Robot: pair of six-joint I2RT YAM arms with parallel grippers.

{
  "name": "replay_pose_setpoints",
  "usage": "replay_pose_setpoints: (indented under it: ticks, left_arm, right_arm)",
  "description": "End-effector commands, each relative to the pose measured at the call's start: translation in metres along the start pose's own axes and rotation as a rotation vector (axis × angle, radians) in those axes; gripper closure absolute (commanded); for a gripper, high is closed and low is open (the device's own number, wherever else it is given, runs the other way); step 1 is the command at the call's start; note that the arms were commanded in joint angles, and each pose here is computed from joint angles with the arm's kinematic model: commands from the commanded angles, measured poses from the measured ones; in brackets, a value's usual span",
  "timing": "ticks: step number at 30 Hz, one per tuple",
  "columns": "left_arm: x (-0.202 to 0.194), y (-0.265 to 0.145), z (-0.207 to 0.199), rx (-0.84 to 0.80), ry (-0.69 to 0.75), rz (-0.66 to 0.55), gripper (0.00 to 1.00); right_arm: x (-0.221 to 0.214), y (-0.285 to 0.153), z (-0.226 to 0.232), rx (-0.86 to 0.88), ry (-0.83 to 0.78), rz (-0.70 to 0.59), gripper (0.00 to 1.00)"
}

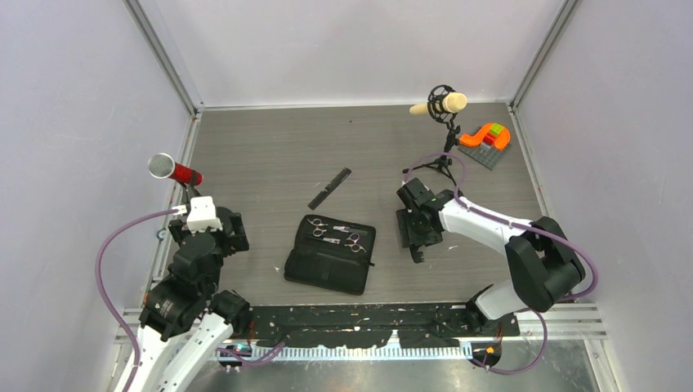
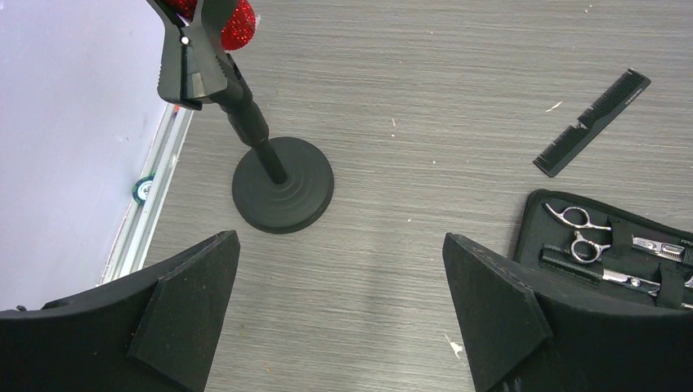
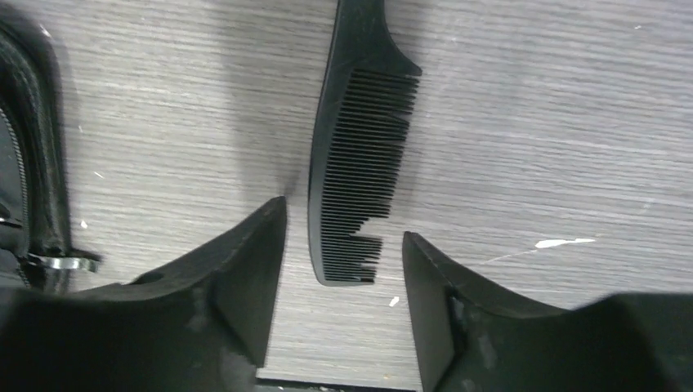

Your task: Sort the hair-cutting tools

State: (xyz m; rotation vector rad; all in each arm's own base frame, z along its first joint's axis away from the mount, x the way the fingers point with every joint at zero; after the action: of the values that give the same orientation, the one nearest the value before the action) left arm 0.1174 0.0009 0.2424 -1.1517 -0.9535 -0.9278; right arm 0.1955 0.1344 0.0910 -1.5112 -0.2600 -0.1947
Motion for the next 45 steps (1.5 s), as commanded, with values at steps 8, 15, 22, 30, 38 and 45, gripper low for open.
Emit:
replay_pose_setpoints:
  ticks: [8,15,22,30,38,45]
  left_arm:
    - [0.008,-0.001,0.000,-0.012,-0.032,-0.065,0.00]
    - [0.008,-0.003,0.001,-0.016,-0.037,-0.073,0.01]
    - [0.008,-0.003,0.001,-0.015,-0.040,-0.077,0.01]
    - [0.007,-0.003,0.001,-0.017,-0.036,-0.074,0.01]
    - [0.007,-0.001,-0.002,-0.029,-0.029,-0.066,0.01]
    - [0.008,0.000,-0.008,-0.081,-0.027,-0.054,0.01]
  right_arm:
    - [0.042,-0.012,0.000,-0.025,0.039,-0.048,0.33]
    - [0.053,0.009,0.000,0.024,0.047,0.005,0.34]
    - [0.050,0.030,-0.001,0.030,0.049,0.059,0.40]
    - [0.029,0.054,-0.002,0.042,0.065,0.147,0.50]
    - [0.037,0.038,-0.002,0.066,0.031,0.077,0.72]
    - [0.054,0.006,0.004,0.103,-0.030,-0.005,0.81]
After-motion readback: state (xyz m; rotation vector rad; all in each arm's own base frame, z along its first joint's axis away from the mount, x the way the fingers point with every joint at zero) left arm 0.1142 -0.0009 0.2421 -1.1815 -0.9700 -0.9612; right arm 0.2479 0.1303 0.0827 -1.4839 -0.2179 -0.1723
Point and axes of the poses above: each gripper's point midway between its finger pads, its own y axis out along the fingers, its own z axis along the line the jaws close on, x = y × z, the point moved 7 cm from there along -y, back along the fingers, and after that the axes turned 6 degrees about y, right-handed, at the moved point
